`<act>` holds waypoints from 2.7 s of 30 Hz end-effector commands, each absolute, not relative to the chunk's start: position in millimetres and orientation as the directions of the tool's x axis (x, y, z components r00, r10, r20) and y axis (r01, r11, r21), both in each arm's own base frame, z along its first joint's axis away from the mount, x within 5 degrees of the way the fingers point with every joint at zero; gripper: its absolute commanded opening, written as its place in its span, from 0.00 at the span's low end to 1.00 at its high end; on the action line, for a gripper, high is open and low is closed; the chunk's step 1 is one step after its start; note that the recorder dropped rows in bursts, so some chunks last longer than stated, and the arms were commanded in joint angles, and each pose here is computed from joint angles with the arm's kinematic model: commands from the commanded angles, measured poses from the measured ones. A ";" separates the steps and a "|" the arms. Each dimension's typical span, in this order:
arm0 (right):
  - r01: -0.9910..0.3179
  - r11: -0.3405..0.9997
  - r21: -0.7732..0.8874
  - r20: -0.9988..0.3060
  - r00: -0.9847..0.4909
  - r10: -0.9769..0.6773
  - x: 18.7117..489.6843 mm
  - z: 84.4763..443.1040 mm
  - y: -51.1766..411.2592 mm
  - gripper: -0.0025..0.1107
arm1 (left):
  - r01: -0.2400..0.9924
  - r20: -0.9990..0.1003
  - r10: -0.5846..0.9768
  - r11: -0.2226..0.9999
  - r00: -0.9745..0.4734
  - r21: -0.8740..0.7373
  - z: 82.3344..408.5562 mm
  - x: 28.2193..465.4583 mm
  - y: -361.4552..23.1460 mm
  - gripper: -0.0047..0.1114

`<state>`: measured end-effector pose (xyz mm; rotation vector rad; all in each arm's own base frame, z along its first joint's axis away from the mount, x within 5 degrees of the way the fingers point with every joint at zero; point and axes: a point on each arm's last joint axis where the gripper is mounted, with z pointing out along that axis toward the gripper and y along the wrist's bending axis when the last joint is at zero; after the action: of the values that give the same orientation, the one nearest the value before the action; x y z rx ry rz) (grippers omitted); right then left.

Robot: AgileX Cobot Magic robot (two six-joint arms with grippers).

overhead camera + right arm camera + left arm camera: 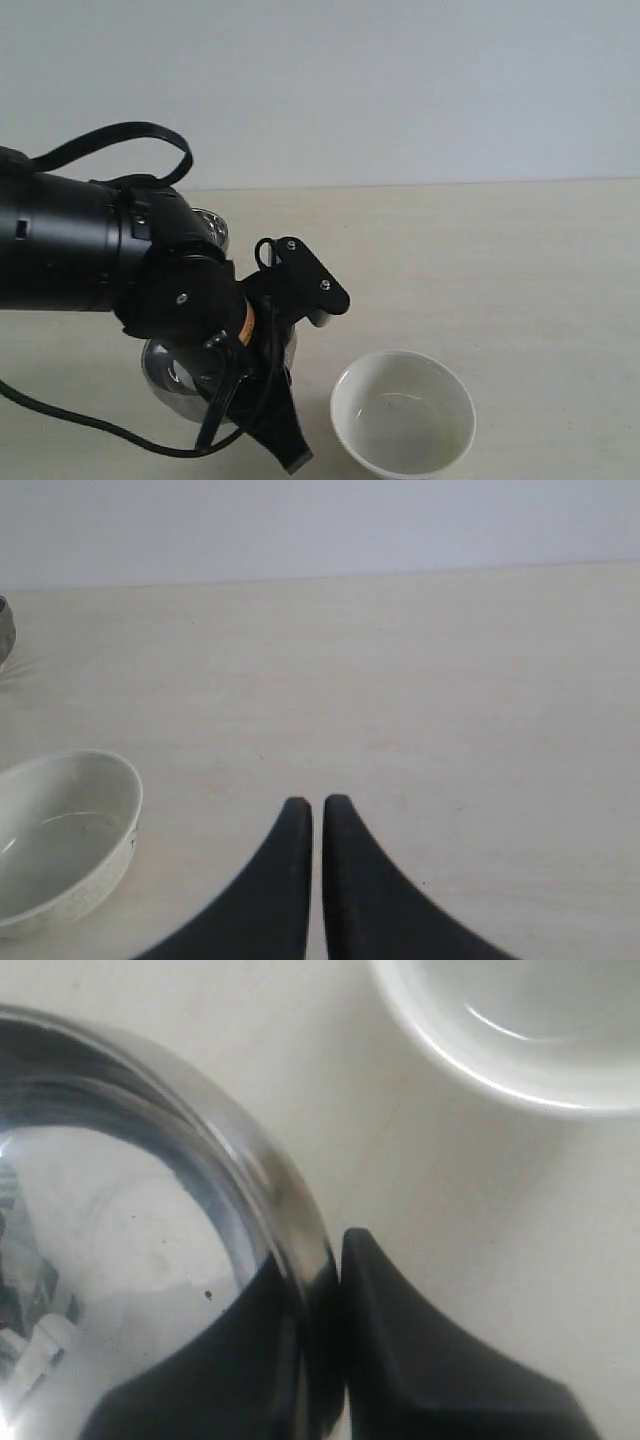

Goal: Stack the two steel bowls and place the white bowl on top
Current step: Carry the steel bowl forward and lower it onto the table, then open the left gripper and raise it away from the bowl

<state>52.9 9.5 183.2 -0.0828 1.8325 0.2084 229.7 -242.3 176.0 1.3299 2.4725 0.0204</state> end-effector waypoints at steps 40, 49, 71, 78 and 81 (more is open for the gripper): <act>-0.165 0.982 0.091 -0.964 -0.263 0.046 52.8 182.5 9.2 0.02 | 0.854 -0.206 0.873 0.479 -0.441 0.202 156.2 242.6 -266.1 0.35; -0.165 0.982 0.091 -0.964 -0.263 0.046 52.8 182.5 9.2 0.02 | 0.862 -0.117 0.894 0.448 -0.432 0.237 156.5 242.0 -258.4 0.43; -0.165 0.982 0.091 -0.964 -0.263 0.046 52.8 182.5 9.2 0.02 | 0.771 -0.433 0.798 0.564 -0.418 0.295 256.9 230.9 -241.3 0.43; -0.165 0.982 0.091 -0.964 -0.263 0.046 52.8 182.5 9.2 0.02 | 0.441 -0.553 0.526 0.849 -0.646 0.292 303.4 260.7 -158.7 0.43; -0.165 0.982 0.091 -0.964 -0.263 0.046 52.8 182.5 9.2 0.02 | 0.285 -0.614 0.382 0.924 -0.691 0.255 318.3 266.0 -115.7 0.43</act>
<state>52.9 9.5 183.2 -0.0828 1.8325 0.2084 266.2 -138.0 309.7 0.6010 2.3782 0.1821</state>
